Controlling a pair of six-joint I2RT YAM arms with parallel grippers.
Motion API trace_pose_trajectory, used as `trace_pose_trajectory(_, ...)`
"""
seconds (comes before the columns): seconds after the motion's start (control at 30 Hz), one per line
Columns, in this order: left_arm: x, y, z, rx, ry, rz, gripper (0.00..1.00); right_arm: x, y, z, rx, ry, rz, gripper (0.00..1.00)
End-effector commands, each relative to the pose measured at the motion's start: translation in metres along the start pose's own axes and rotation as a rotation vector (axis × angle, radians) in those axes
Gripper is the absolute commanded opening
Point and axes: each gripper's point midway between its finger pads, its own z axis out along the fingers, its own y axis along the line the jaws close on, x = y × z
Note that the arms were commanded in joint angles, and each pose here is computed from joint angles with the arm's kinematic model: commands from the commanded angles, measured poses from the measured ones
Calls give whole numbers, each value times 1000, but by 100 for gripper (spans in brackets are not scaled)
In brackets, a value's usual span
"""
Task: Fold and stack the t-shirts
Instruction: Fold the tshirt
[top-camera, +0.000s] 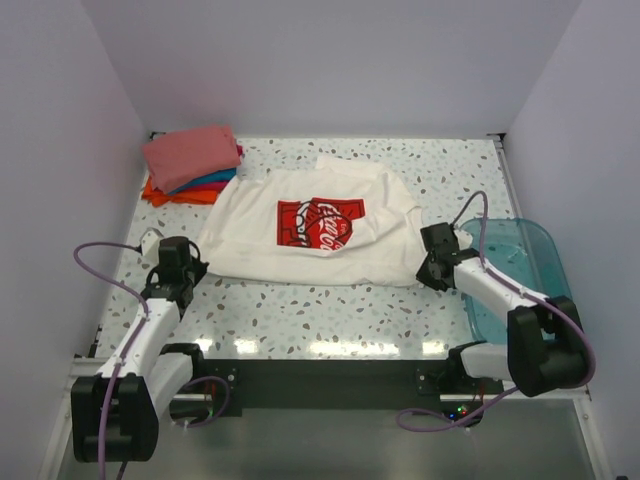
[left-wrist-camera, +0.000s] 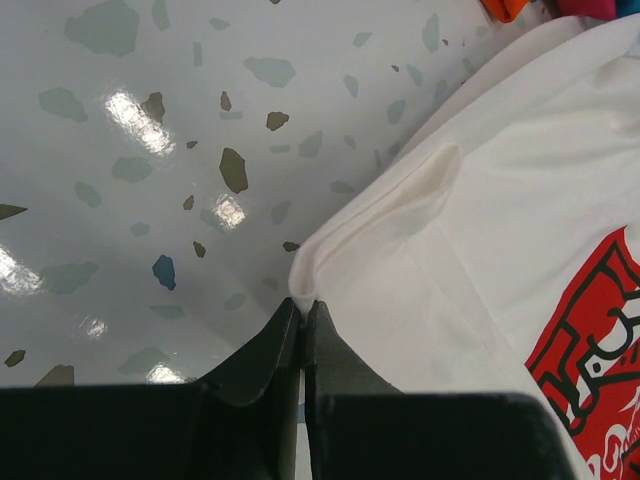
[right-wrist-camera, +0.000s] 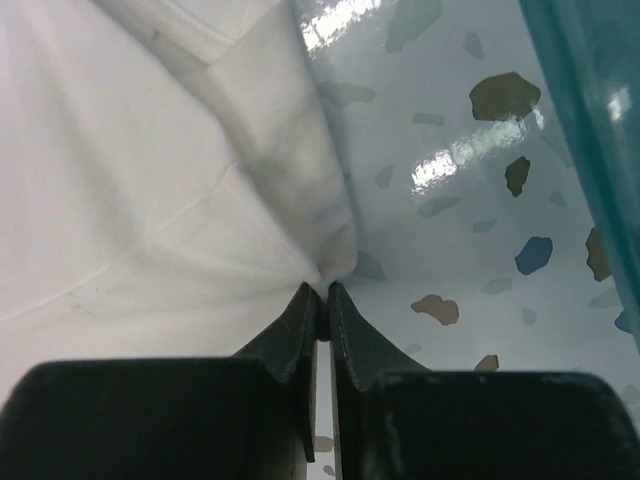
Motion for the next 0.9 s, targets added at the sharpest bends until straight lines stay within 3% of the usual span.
trace_pose_trajectory(0.0, -23, -14, -4, 28, -56, 15, 0, -35, 8, -7, -13, -108, 28, 3)
trace_pose_trajectory(0.17, -49, -37, -23, 87, -100, 47, 0, -64, 9, -52, -54, -171, -18, 0)
trace_pose_trajectory(0.2, -62, -45, -34, 109, -126, 47, 0, -84, 14, -80, -106, -246, -10, 0)
trace_pose_trajectory(0.27, -77, -52, -48, 125, -163, 65, 0, -93, 3, -106, -115, -274, -4, 0)
trace_pose_trajectory(0.47, -141, -97, -129, 294, -299, 53, 0, -155, -2, -247, -290, -521, 59, 0)
trace_pose_trajectory(0.63, -196, -144, -200, 465, -413, 24, 0, -191, 7, -319, -387, -646, 61, 0)
trace_pose_trajectory(0.73, -214, -172, -212, 534, -421, 25, 0, -214, 24, -333, -405, -670, 41, 0)
trace_pose_trajectory(0.87, -223, -213, -185, 587, -369, 37, 0, -246, 57, -329, -444, -700, 1, 0)
